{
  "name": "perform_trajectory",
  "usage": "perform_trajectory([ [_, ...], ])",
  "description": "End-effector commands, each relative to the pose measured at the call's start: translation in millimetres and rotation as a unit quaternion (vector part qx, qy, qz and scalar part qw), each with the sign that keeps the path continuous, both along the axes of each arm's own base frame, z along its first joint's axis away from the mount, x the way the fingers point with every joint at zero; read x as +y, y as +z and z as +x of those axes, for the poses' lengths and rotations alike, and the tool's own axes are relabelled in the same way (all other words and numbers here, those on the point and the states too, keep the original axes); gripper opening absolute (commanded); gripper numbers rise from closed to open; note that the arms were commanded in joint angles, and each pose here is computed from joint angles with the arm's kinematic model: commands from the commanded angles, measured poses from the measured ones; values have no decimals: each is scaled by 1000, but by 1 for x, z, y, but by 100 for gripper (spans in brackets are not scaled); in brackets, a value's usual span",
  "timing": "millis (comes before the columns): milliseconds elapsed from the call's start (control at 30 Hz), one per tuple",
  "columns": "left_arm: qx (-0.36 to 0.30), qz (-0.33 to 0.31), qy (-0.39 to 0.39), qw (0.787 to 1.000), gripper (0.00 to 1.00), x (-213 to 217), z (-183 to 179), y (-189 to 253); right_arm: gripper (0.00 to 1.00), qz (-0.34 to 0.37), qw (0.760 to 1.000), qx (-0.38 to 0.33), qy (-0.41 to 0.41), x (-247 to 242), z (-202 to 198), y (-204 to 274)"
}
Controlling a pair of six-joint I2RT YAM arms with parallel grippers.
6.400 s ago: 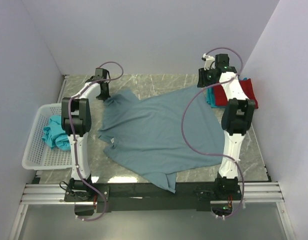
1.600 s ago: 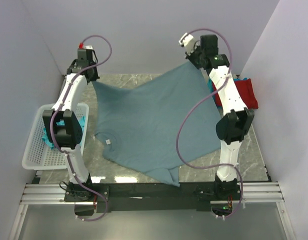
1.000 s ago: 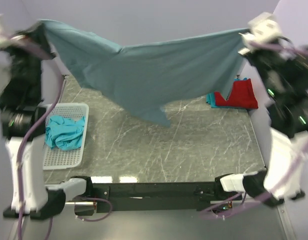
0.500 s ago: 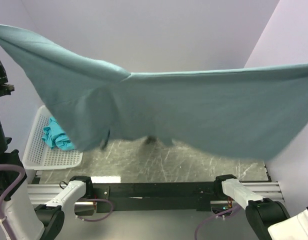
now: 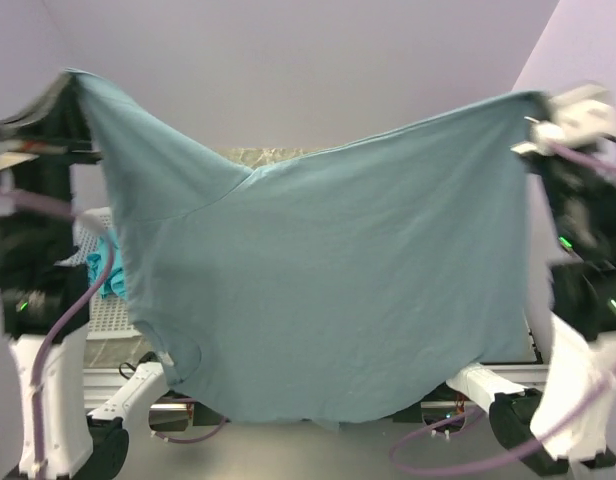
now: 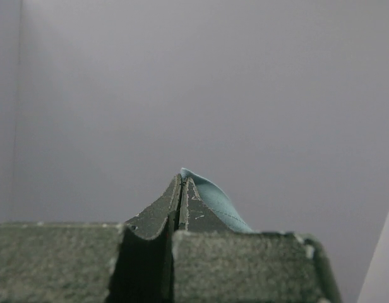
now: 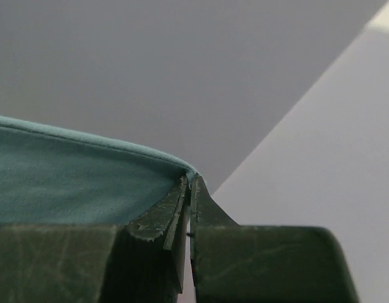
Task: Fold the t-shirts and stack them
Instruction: Flatten the tshirt out, then fold the tshirt
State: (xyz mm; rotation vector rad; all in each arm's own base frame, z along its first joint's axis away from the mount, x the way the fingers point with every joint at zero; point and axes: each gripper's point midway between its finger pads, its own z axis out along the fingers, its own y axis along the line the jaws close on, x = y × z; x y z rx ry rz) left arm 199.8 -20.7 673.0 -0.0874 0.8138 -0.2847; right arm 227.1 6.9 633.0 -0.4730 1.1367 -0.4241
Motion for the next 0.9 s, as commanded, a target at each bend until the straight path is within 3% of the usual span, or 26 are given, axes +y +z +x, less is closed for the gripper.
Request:
perform_trajectory([
  [0,81,-8,47,996,0,12,72,-60,0,10,996,80,27,16,82,-62],
  [67,122,-6,55,991,0,13,107,-97,0,14,991,122,45,26,115,-103],
  [100,176,-9,53,983,0,10,143,-143,0,10,987,150,59,33,136,-127],
  [200,264,-16,47,963,0,6,208,-229,0,5,971,221,89,51,189,-202],
  [267,302,-16,43,952,0,4,239,-269,0,-8,963,250,97,58,216,-242],
  [300,343,-16,43,938,0,3,268,-309,0,-13,952,288,101,63,240,-281],
  [367,376,-14,36,926,0,1,300,-336,0,-40,936,334,108,73,276,-340],
  [400,434,-13,32,900,0,-2,325,-389,0,-47,930,349,106,76,289,-360],
  [467,450,-8,27,892,0,-5,353,-402,0,-63,914,386,103,84,321,-407],
  [500,487,-8,29,873,0,-4,369,-443,0,-67,910,397,100,87,331,-422],
  [567,513,-7,32,858,0,-2,384,-467,0,-75,911,396,86,91,355,-429],
  [633,531,-6,40,846,0,2,403,-485,0,-86,898,424,77,98,373,-470],
  [867,534,9,51,844,0,17,435,-481,0,-78,909,409,17,87,420,-476],
])
